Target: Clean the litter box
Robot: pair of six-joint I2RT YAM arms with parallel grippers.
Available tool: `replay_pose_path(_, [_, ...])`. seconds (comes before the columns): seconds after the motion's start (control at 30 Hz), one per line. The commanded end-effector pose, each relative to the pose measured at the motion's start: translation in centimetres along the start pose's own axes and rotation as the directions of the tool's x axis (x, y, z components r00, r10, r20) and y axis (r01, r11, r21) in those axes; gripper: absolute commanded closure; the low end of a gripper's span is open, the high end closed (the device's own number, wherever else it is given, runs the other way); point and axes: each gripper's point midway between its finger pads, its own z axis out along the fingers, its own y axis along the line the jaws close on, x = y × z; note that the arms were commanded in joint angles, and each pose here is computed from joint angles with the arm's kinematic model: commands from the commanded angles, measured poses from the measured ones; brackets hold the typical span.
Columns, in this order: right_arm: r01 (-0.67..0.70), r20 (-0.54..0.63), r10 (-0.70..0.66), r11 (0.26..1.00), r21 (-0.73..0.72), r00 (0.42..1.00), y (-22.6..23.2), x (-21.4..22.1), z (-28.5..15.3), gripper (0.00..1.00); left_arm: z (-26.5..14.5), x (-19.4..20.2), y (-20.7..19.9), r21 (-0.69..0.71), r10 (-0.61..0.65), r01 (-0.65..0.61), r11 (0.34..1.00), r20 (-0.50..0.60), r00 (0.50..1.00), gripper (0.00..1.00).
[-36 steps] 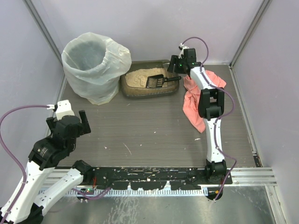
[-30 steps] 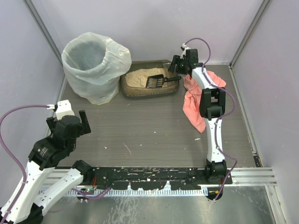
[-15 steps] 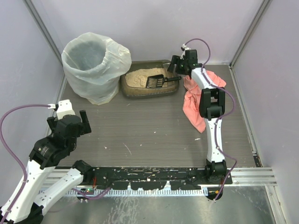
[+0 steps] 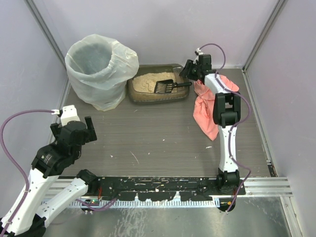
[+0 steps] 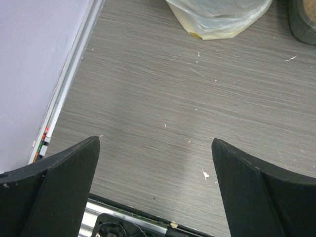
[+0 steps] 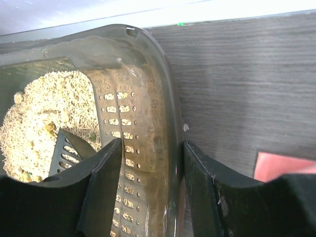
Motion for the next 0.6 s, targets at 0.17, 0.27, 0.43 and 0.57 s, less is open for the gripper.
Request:
replay_pose_path(0.17, [-0.074,0.007,0.074,0.995,0.069,0.997,0.6,2.0,-4.8,0.57,0.1,-0.4,-0.2,0.004,-0.007,0.007,1.0,0.011,1.0,0.02])
replay_pose_path(0.27, [-0.107,0.001,0.107,0.991,0.083,0.994,0.5,3.3,-5.8,0.59,0.1,-0.5,-0.3,0.007,-0.006,0.006,1.0,0.013,1.0,0.02])
replay_pose_path(0.43, [-0.134,0.012,0.134,0.979,0.156,0.991,0.3,6.3,-8.2,0.58,0.1,-0.3,-0.4,0.013,-0.003,0.003,1.0,0.009,1.0,0.02])
replay_pose_path(0.57, [-0.183,0.022,0.182,0.964,0.196,0.983,0.0,9.5,-10.4,0.55,0.1,-0.4,-0.4,0.014,-0.004,0.003,1.0,0.011,1.0,0.02])
